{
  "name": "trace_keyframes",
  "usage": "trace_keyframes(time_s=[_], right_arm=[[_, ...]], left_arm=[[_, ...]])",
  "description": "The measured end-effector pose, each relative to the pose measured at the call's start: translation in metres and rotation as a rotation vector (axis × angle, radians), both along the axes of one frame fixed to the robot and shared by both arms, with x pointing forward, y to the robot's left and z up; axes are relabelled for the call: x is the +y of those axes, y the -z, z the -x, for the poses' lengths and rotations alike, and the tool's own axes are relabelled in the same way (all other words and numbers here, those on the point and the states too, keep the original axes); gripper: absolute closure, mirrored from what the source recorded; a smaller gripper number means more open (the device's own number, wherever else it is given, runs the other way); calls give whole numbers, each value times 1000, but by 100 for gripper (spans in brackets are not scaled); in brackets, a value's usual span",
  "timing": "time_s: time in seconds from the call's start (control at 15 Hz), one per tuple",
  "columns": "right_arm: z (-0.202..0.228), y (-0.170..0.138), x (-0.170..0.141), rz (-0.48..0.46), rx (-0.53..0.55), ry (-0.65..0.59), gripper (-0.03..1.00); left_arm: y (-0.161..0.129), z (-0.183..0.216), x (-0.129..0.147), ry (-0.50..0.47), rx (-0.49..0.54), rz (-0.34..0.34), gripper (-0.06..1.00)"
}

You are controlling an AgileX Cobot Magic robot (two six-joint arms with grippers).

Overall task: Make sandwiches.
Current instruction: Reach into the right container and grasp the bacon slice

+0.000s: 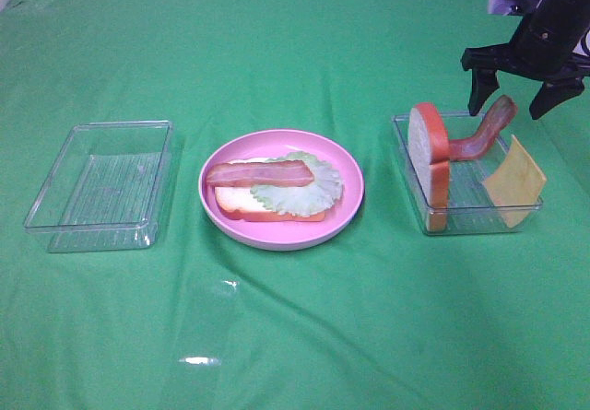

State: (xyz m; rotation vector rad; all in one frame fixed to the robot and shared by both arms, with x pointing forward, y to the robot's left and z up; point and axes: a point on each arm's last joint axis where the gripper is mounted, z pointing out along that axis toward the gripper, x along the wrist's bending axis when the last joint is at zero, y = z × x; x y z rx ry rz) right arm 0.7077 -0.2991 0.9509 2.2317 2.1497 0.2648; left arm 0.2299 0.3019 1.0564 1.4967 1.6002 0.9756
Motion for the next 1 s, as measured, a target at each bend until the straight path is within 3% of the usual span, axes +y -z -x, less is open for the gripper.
trace_keyframes(time_s=[0.53,1.0], right_arm=[[0,2,1,-7,4,1,94],[1,-3,2,-22,-2,-15,94]], left_arm=[[0,0,0,0,0,0,-3],[0,0,0,0,0,0,-3]])
